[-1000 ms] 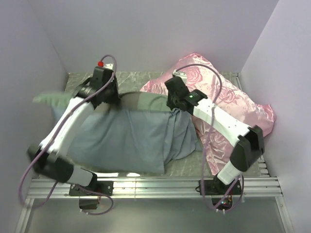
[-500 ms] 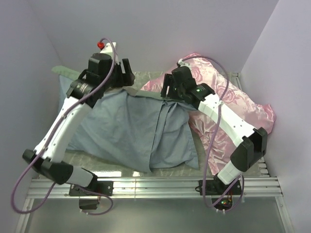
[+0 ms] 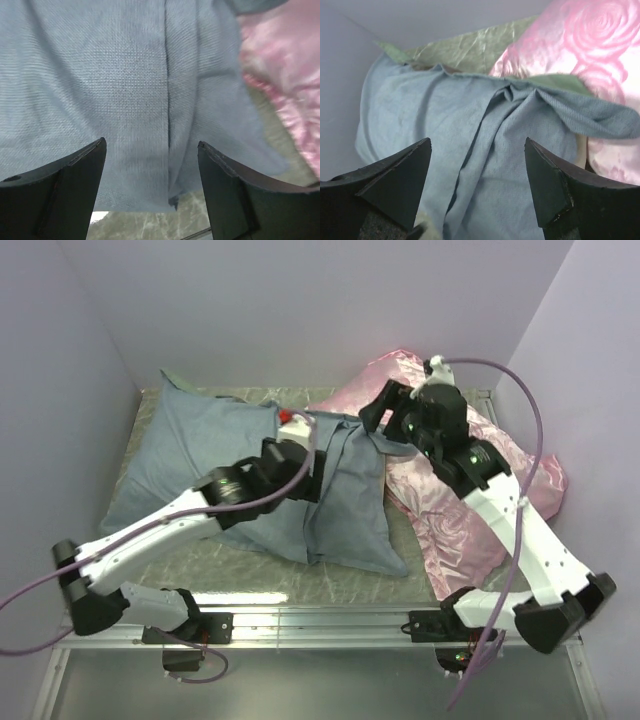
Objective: Remove the pillowcase from the pillow
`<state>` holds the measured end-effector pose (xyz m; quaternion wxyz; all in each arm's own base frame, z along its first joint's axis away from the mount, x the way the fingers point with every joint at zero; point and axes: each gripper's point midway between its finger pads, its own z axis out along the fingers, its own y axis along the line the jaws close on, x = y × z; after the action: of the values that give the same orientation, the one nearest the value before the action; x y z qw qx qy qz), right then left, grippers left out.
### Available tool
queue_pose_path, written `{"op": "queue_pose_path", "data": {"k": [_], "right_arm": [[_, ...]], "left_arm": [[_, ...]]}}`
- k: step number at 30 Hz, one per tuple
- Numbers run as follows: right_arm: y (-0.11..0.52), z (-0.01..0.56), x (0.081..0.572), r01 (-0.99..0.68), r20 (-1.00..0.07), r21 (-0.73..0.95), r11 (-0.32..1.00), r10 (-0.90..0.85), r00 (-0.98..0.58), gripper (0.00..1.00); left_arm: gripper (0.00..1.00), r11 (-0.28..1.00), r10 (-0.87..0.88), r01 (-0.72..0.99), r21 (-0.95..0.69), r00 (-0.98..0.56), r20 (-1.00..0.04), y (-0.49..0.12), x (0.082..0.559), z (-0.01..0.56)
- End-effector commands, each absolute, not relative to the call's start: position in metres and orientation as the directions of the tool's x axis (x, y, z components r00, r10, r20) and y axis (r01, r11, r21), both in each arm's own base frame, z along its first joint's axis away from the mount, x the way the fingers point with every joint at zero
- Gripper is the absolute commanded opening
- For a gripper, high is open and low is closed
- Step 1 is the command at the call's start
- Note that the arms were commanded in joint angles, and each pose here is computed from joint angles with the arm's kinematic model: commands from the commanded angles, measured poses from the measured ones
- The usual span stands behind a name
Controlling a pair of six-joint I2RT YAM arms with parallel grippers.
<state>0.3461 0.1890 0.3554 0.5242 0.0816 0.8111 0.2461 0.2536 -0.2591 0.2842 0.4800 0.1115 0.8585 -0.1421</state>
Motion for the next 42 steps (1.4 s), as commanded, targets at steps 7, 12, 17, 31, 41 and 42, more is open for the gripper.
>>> {"op": "queue_pose_path", "data": {"k": [7, 12, 17, 31, 41, 42], "right_arm": [[0.206, 0.290, 0.290, -0.186, -0.769, 0.542, 0.819, 0.394, -0.504, 0.81], [0.220, 0.273, 0.278, -0.208, -0.759, 0.545, 0.812, 0.373, -0.533, 0.80], [0.230, 0.270, 0.274, -0.220, -0.762, 0.538, 0.814, 0.357, -0.540, 0.80], [0.250, 0.263, 0.287, -0.232, -0.749, 0.544, 0.806, 0.342, -0.568, 0.76], [0.300, 0.242, 0.308, -0.251, -0.746, 0.469, 0.847, 0.228, -0.626, 0.70], [0.301, 0.236, 0.309, -0.238, -0.739, 0.461, 0.855, 0.221, -0.637, 0.67]], "left_arm": [[0.75, 0.973, 0.093, 0.227, -0.029, -0.509, -0.856, -0.271, 0.275, 0.246], [0.65, 0.983, 0.101, 0.183, 0.007, -0.513, -0.852, -0.263, 0.279, 0.237], [0.59, 0.974, 0.110, 0.227, -0.013, -0.524, -0.844, -0.272, 0.279, 0.230], [0.10, 0.985, 0.073, 0.170, -0.024, -0.544, -0.836, -0.255, 0.298, 0.222], [0.00, 0.996, -0.058, 0.024, -0.081, -0.502, -0.863, -0.210, 0.298, 0.245], [0.00, 0.996, -0.065, 0.018, -0.086, -0.504, -0.861, -0.208, 0.298, 0.245]]}}
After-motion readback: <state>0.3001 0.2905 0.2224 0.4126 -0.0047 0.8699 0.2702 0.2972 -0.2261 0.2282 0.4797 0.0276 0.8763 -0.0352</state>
